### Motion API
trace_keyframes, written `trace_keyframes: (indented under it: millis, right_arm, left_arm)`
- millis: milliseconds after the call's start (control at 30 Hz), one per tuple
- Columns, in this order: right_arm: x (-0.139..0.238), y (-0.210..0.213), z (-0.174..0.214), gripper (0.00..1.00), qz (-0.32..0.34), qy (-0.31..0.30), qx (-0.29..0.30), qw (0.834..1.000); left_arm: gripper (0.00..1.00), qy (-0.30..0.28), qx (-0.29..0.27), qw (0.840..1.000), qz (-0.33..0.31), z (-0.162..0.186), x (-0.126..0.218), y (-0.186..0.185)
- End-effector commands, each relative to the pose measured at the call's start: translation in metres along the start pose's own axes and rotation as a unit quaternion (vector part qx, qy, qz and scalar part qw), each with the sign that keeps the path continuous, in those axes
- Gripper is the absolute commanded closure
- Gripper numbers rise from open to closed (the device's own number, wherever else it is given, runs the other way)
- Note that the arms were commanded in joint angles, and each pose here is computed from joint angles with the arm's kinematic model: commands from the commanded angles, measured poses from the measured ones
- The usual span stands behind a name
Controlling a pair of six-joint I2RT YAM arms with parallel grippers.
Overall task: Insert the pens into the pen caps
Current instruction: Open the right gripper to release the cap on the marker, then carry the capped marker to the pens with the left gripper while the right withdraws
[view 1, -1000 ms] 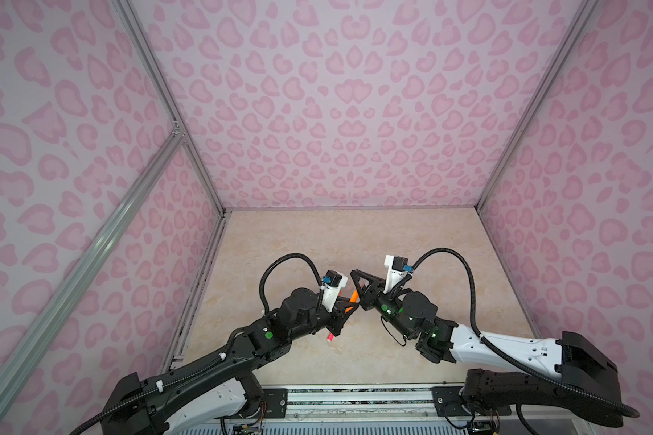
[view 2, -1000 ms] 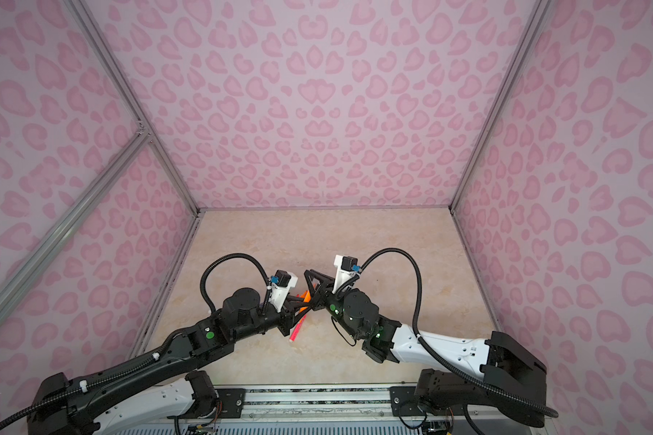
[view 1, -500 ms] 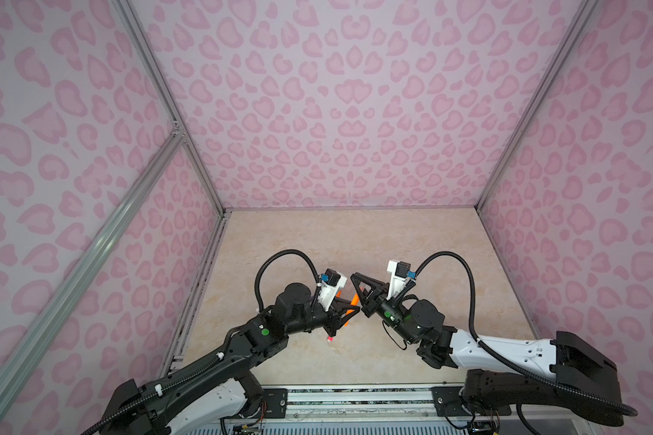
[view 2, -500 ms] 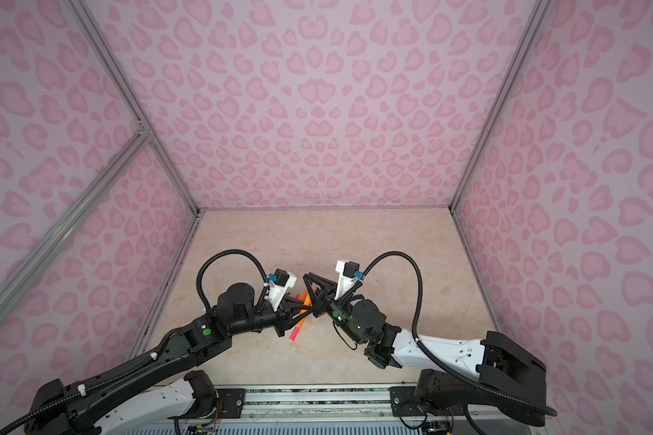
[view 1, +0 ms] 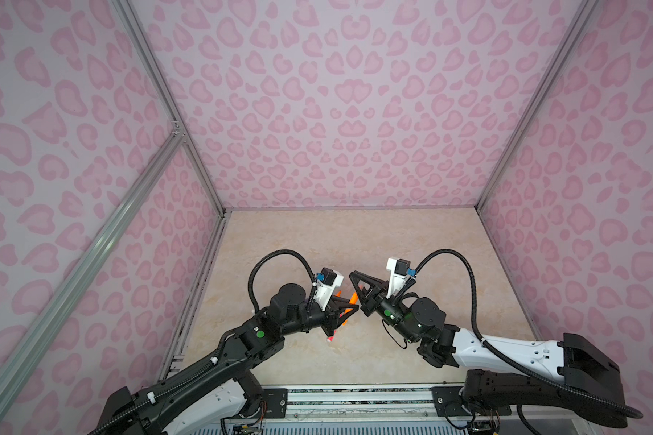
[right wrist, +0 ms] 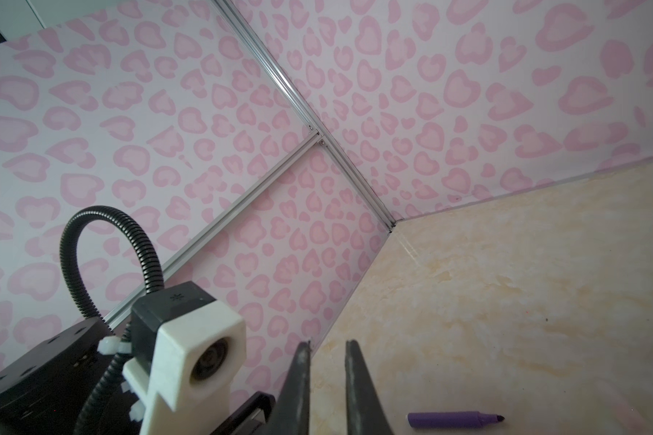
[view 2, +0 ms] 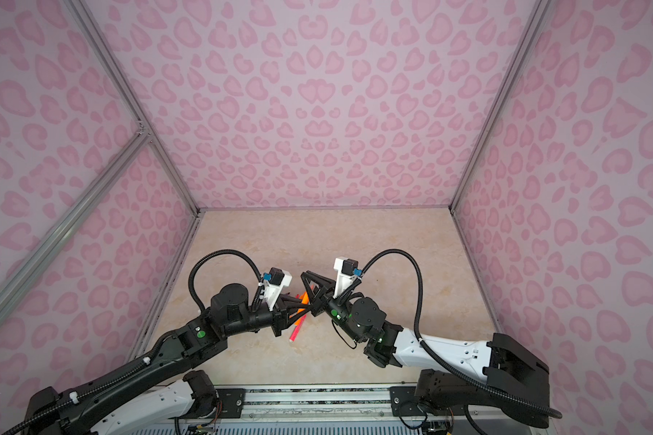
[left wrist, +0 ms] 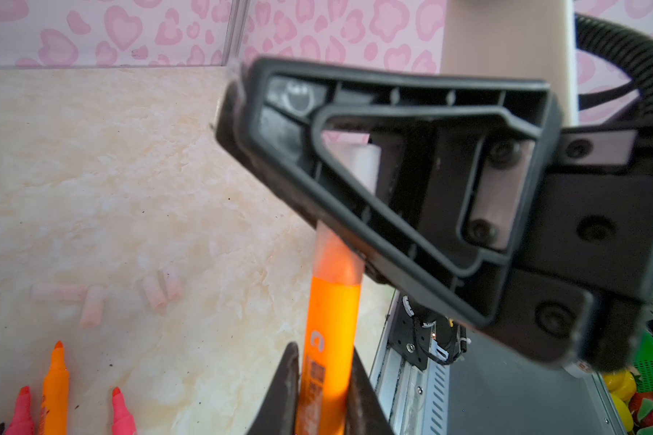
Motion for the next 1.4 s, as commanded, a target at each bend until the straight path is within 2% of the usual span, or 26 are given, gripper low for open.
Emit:
trace_keyframes:
  millis: [0,100,133,200,233,333,533,633,767,900,1000,1100,1133,1200,1300,1367]
  right_arm:
    - [0.007,-0.005,0.029,0.95,0.008,0.102,0.023,0.995]
    - [0.007,-0.010,0.024,0.81,0.035,0.086,0.025,0.995]
    - [0.007,-0.011,0.022,0.69,0.039,0.083,0.029,0.995]
    - [0.006,-0.013,0.015,0.36,0.049,0.076,0.041,0.995]
    - [0.006,-0.016,0.012,0.26,0.058,0.079,0.046,0.994]
    - [0.008,-0.026,-0.001,0.11,0.085,0.088,0.057,0.991]
    - [0.043,-0.061,-0.020,0.08,0.170,0.055,0.072,0.981]
    - [0.065,-0.085,-0.029,0.08,0.255,0.042,0.095,0.961]
    - [0.097,-0.133,-0.034,0.08,0.379,0.032,0.104,0.919]
    - [0.131,-0.183,-0.031,0.11,0.494,-0.002,0.089,0.865]
    - [0.150,-0.206,-0.028,0.11,0.553,-0.016,0.095,0.828]
    - [0.165,-0.223,-0.026,0.12,0.607,-0.015,0.096,0.789]
    - [0.169,-0.226,-0.027,0.12,0.615,-0.016,0.081,0.784]
    - [0.169,-0.229,-0.028,0.11,0.598,-0.018,0.072,0.798]
    - [0.174,-0.231,-0.024,0.11,0.589,-0.051,0.068,0.804]
    - [0.174,-0.230,-0.022,0.11,0.580,-0.051,0.069,0.810]
  left_arm:
    - [0.96,-0.219,0.031,0.963,-0.155,-0.049,0.016,0.023]
    - [0.96,-0.193,0.023,0.968,-0.159,-0.044,0.011,0.025]
    - [0.96,-0.182,0.021,0.969,-0.165,-0.041,0.009,0.027]
    - [0.96,-0.164,0.024,0.968,-0.189,-0.036,0.006,0.034]
    - [0.96,-0.156,0.028,0.967,-0.202,-0.032,0.005,0.038]
    - [0.96,-0.135,0.032,0.964,-0.229,-0.019,0.000,0.050]
    - [0.96,-0.108,0.050,0.950,-0.288,-0.005,-0.018,0.074]
    - [0.96,-0.060,0.058,0.954,-0.287,-0.005,-0.040,0.080]
    - [0.96,-0.006,0.103,0.965,-0.240,-0.001,-0.086,0.085]
    - [0.96,0.050,0.105,0.961,-0.253,0.010,-0.133,0.082]
    - [0.96,0.074,0.097,0.956,-0.267,0.020,-0.159,0.077]
    - [0.96,0.098,0.069,0.942,-0.312,0.034,-0.178,0.066]
    - [0.96,0.106,0.060,0.939,-0.320,0.039,-0.183,0.062]
    - [0.96,0.120,0.060,0.936,-0.324,0.049,-0.191,0.059]
    - [0.97,0.140,0.070,0.928,-0.338,0.065,-0.195,0.062]
    - [0.97,0.149,0.059,0.927,-0.340,0.075,-0.199,0.056]
Point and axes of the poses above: each gripper's point midway between its finger pads, its own x axis back along the fingers, its own y axis along the line the jaws close on, z = x × y, the point moved 9 cm from there along x, back along the fingers, and after that the axes turned 9 degrees about x, right-handed, at the moved point
